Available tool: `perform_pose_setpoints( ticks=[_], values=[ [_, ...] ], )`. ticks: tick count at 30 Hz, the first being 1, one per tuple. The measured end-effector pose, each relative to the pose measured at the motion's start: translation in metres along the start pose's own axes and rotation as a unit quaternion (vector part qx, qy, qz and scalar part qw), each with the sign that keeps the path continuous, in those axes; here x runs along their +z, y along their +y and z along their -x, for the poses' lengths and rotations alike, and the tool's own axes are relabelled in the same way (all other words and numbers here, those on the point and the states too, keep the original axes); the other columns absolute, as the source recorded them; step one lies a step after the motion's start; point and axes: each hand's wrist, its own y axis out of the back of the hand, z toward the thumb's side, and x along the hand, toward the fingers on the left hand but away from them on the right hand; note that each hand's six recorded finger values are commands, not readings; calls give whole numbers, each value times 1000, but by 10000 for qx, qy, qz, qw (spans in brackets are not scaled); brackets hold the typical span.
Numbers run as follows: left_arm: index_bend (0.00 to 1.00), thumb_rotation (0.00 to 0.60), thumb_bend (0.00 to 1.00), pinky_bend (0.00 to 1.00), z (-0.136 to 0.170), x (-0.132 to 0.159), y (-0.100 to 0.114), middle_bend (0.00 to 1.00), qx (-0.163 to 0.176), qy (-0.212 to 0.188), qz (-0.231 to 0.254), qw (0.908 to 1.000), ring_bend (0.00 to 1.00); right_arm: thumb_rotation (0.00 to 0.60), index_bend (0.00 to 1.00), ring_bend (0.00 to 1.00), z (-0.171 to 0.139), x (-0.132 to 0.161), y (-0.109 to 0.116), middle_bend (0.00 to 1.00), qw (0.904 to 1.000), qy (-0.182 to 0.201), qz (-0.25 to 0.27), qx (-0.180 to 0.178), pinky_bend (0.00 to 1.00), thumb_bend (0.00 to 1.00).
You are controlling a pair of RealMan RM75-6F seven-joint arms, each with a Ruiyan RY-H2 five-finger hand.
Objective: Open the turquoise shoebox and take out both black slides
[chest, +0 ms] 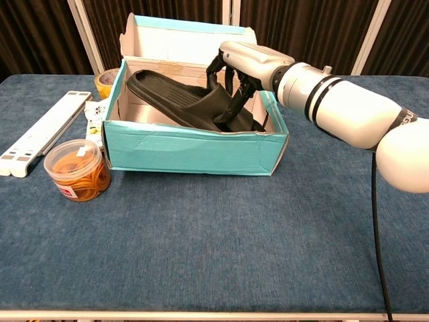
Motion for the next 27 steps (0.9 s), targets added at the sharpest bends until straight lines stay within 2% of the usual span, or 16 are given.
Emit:
perform_pose_setpoints(
  ticks=[6, 13, 20, 23, 27],
  values=[
    [124, 600, 100, 176, 0, -1, -1, 53, -14, 8, 7, 10000, 0, 600, 701, 571, -2, 1, 6, 624, 9999, 41, 47, -124, 692, 360],
    [125, 600, 100, 176, -1, 0, -1, 53, -18, -3, -4, 10000, 0, 600, 701, 571, -3, 15, 27, 624, 9958, 474, 325, -708, 692, 362],
    [125, 600, 99, 176, -2, 1, 0, 53, -13, -23, -4, 10000, 0, 600, 701, 571, -9, 22, 72, 624, 9853, 835, 67, -1487, 692, 359],
    [125, 600, 100, 176, -3, 2, 1, 53, -1, -39, 4, 10000, 0, 600, 701, 571, -16, 21, 93, 624, 9806, 818, -81, -1779, 692, 358],
    [125, 600, 100, 176, -4, 4, 1, 53, 16, -91, 15, 10000, 0, 600, 701, 570, -29, 17, 113, 624, 9791, 672, -174, -1914, 692, 359]
  ],
)
